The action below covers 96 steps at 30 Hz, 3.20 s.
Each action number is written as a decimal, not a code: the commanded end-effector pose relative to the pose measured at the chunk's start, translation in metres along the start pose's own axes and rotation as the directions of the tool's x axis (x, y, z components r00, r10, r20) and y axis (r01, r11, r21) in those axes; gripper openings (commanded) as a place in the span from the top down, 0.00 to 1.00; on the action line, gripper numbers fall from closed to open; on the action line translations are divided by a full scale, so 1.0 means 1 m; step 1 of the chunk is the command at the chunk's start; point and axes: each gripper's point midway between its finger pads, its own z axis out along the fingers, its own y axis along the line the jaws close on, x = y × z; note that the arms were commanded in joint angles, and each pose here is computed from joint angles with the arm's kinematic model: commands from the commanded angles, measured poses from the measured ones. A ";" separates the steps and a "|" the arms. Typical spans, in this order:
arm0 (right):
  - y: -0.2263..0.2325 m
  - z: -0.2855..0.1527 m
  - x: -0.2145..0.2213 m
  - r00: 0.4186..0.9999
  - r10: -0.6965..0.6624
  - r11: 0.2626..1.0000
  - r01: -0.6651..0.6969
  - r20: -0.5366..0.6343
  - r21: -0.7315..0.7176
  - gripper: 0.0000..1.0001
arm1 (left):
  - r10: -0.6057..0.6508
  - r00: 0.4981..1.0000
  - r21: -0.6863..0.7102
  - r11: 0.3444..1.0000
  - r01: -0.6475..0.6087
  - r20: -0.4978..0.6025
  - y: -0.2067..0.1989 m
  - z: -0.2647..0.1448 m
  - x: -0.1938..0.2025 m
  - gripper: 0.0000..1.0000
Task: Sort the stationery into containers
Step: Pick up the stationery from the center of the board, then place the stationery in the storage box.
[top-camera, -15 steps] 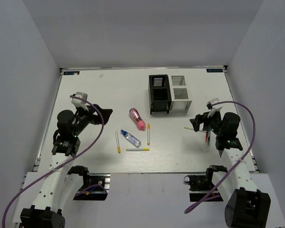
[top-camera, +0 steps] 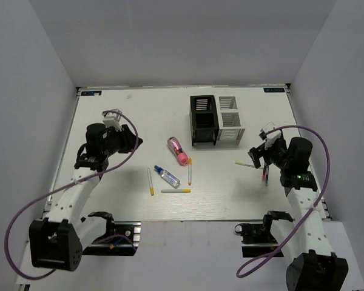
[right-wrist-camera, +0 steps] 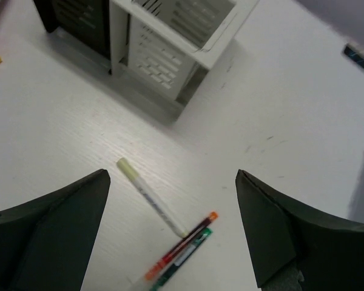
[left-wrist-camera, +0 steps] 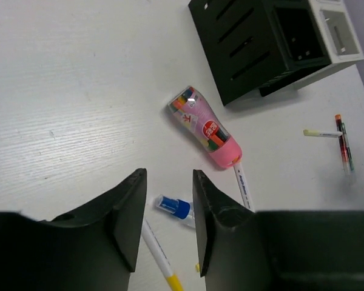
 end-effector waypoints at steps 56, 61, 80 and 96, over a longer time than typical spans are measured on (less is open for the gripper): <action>-0.053 -0.021 0.047 0.971 -0.205 0.894 0.236 -0.121 0.380 0.10 | 0.016 0.991 -0.351 0.934 -0.062 -0.132 -0.074 0.129 -0.042 1.00; -0.025 -0.009 0.049 0.959 -0.268 0.937 0.282 -0.094 0.206 0.10 | 0.068 0.998 -0.199 0.978 -0.069 -0.012 -0.120 0.125 -0.094 1.00; 0.003 -0.002 0.019 0.992 -0.092 0.991 0.084 0.084 0.102 1.00 | 0.039 0.896 -0.092 0.996 0.002 0.442 -0.194 0.229 -0.169 1.00; 0.016 0.001 0.031 0.992 -0.068 0.996 0.061 0.108 0.066 0.99 | 0.189 0.858 -0.261 0.963 -0.066 0.477 -0.177 0.272 -0.162 1.00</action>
